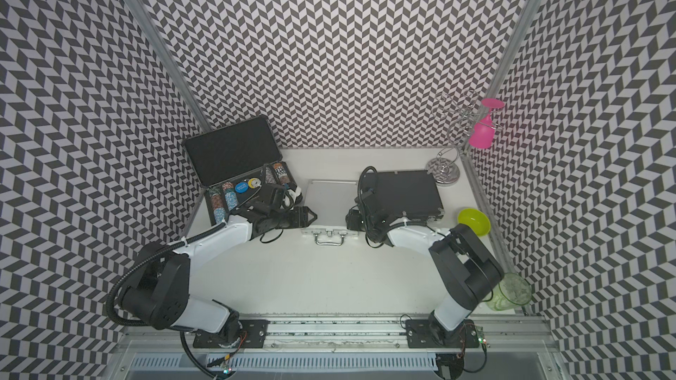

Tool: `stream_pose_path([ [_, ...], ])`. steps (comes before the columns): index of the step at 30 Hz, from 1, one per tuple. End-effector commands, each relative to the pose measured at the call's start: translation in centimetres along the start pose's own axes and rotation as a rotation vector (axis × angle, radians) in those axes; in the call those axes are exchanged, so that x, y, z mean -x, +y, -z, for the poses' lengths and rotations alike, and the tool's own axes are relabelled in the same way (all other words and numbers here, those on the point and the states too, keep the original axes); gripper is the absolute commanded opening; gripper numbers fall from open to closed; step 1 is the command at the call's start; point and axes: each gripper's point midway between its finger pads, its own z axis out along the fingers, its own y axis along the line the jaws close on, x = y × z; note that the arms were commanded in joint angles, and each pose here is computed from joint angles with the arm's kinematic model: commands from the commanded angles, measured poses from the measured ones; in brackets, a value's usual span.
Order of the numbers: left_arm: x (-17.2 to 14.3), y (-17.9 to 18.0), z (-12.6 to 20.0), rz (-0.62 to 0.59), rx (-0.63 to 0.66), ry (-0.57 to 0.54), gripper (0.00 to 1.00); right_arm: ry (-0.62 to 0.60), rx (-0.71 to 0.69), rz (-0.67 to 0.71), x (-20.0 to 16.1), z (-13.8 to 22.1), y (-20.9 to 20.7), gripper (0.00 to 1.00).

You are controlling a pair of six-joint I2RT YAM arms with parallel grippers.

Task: Close the poker set cases
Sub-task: Move the poker set case to the center of the board.

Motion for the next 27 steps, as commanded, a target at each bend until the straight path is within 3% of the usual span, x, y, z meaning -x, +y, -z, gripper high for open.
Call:
stream_pose_path([
  [1, -3.3, 1.3, -1.8, 0.037, 0.013, 0.103, 0.67, 0.052, 0.010, 0.007, -1.2, -0.3, 0.4, 0.51],
  [4, -3.6, 1.8, -2.1, 0.050, 0.032, 0.112, 0.65, 0.050, -0.002, 0.018, -0.7, -0.6, 0.5, 0.50],
  [9, -0.8, 3.6, 0.7, 0.037, 0.178, -0.020, 0.72, 0.050, -0.035, 0.039, -0.1, -0.9, 0.4, 0.50],
  [15, -0.1, 5.4, 2.0, 0.049, 0.264, -0.055, 0.73, 0.053, -0.067, 0.050, 0.0, -0.9, -0.1, 0.50],
  [19, -1.1, 5.7, 1.3, 0.058, 0.232, -0.015, 0.69, 0.052, -0.078, 0.066, 0.1, -1.1, -0.2, 0.50],
  [23, -2.2, 3.3, -0.1, 0.040, 0.083, 0.045, 0.63, 0.070, -0.105, 0.093, 0.3, -1.7, -0.5, 0.50],
  [27, -2.6, 1.9, -0.6, 0.008, 0.047, 0.080, 0.57, 0.077, -0.111, 0.107, 0.7, -2.3, -0.4, 0.46],
])
